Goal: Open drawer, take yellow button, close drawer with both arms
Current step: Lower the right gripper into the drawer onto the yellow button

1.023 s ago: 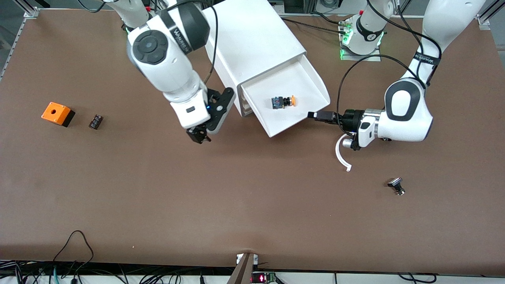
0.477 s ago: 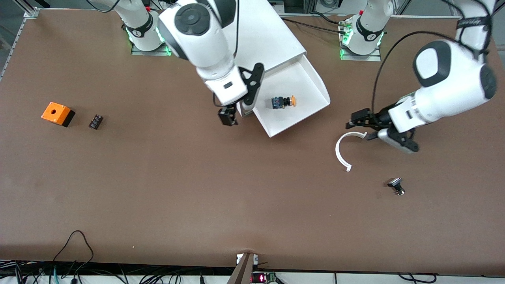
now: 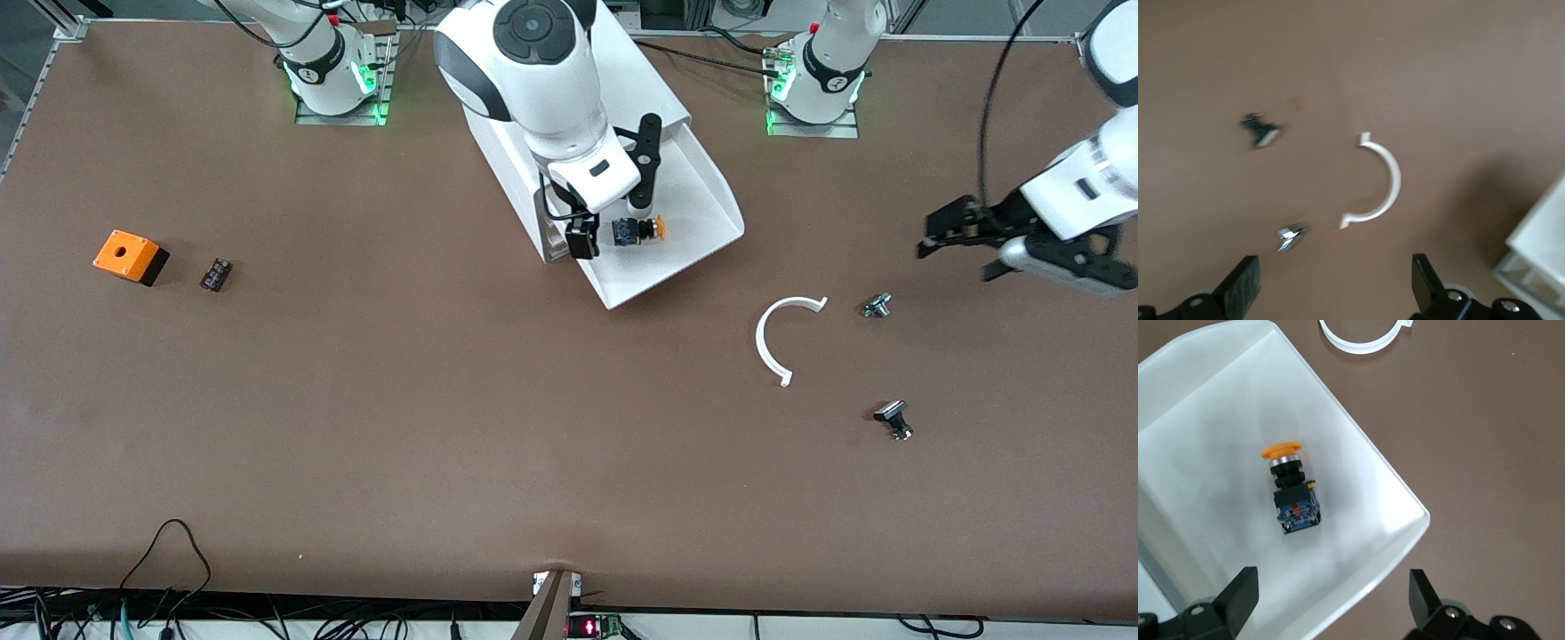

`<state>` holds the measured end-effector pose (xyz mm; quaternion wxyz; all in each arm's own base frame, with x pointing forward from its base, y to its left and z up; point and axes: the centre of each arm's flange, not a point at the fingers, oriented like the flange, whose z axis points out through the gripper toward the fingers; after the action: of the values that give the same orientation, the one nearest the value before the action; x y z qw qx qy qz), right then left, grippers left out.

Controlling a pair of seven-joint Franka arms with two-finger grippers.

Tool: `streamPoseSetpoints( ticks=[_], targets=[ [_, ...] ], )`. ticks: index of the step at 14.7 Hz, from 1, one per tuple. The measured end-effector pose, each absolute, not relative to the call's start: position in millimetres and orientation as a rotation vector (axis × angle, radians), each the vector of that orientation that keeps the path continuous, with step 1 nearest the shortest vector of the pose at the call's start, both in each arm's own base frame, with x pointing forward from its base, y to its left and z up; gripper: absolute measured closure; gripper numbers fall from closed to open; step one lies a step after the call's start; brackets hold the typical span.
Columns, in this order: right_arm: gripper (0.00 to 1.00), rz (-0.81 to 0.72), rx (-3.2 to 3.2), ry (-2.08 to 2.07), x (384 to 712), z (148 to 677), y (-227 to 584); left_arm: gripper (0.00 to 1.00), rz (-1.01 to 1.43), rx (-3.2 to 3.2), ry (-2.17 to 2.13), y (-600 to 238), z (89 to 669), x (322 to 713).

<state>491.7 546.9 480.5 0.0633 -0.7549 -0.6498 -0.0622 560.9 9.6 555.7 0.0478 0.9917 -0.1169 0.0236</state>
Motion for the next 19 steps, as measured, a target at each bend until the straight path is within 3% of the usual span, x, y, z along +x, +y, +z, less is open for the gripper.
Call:
streamPoseSetpoints(
  ticks=[6,19],
  targets=[
    [0.0,-0.155,-2.224,-2.028,466.6,453.2,584.2,0.0,-0.028,3.218,-0.094,4.1,598.7,551.5],
    [0.0,-0.069,-2.212,-2.142,458.7,395.2,601.1,0.0,-0.033,3.223,-0.059,5.6,597.4,552.3]
  ],
)
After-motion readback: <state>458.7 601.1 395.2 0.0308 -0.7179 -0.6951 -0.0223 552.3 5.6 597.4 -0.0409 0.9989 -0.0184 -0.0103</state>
